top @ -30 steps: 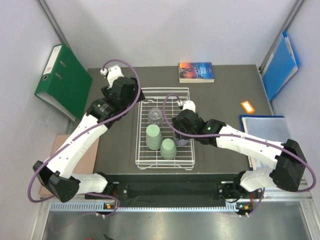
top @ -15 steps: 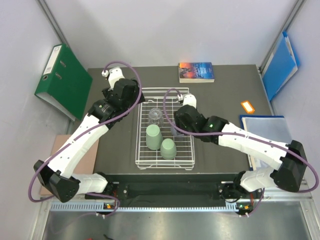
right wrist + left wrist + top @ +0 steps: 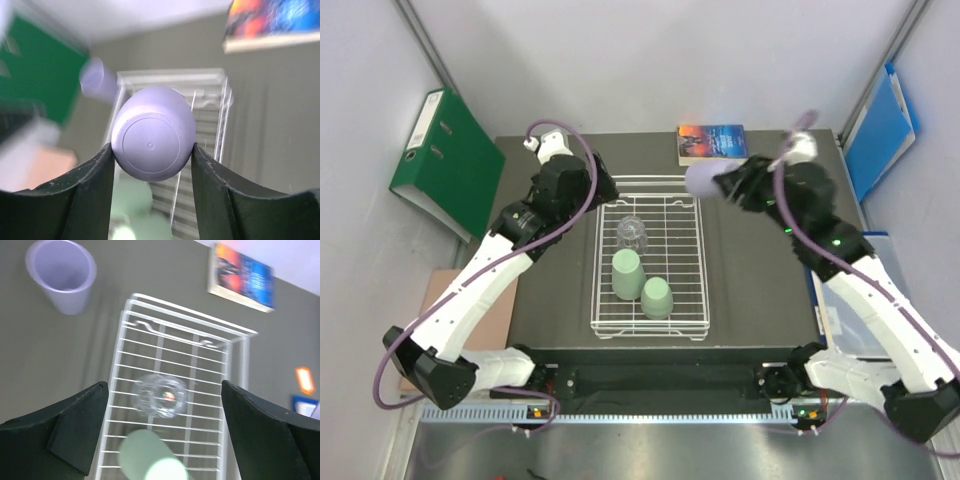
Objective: Unload the cups from the dish rack
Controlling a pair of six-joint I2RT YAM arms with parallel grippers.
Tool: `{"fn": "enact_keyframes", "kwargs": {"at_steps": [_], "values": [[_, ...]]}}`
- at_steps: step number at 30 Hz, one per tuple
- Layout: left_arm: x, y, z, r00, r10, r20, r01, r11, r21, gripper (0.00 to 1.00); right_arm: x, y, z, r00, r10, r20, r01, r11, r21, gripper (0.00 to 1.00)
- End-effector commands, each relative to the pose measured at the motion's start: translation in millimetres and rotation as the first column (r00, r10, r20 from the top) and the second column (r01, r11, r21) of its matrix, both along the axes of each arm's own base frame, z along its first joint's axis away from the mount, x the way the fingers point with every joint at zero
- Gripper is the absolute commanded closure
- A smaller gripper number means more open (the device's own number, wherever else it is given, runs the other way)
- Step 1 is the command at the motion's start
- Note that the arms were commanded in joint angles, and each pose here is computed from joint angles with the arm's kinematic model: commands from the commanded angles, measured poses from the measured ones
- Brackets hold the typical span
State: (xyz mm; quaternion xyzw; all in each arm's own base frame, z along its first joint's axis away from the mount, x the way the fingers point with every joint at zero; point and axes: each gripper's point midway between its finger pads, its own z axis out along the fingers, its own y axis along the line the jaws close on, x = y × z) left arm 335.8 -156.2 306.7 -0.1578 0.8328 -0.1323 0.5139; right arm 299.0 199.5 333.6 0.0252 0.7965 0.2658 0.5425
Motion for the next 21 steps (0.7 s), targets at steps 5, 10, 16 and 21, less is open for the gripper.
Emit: {"fn": "enact_keyframes", "kwargs": {"at_steps": [5, 10, 16, 21], "values": [[-22.9, -62.2, 69.0, 0.924, -0.277, 0.264, 0.371, 0.818, -0.439, 0.01, -3.2, -2.3, 52.3, 0.923, 0.312, 0.223, -0.38, 0.66, 0.648, 1.0], [-30.6, -73.7, 102.8, 0.81, -0.365, 0.459, 0.586, 0.54, -0.605, 0.01, -5.1, 1.3, 53.2, 0.899, 0.345, 0.269, -0.429, 0.579, 0.693, 1.0], [-37.8, -100.8, 107.3, 0.715, -0.491, 0.498, 0.683, 0.34, -0.646, 0.01, -4.9, 3.1, 50.2, 0.897, 0.356, 0.261, -0.432, 0.584, 0.687, 1.0], [-44.6, -116.0, 111.1, 0.662, -0.518, 0.541, 0.716, 0.224, -0.661, 0.02, -5.8, 6.2, 49.0, 0.894, 0.366, 0.261, -0.438, 0.579, 0.688, 1.0]]}}
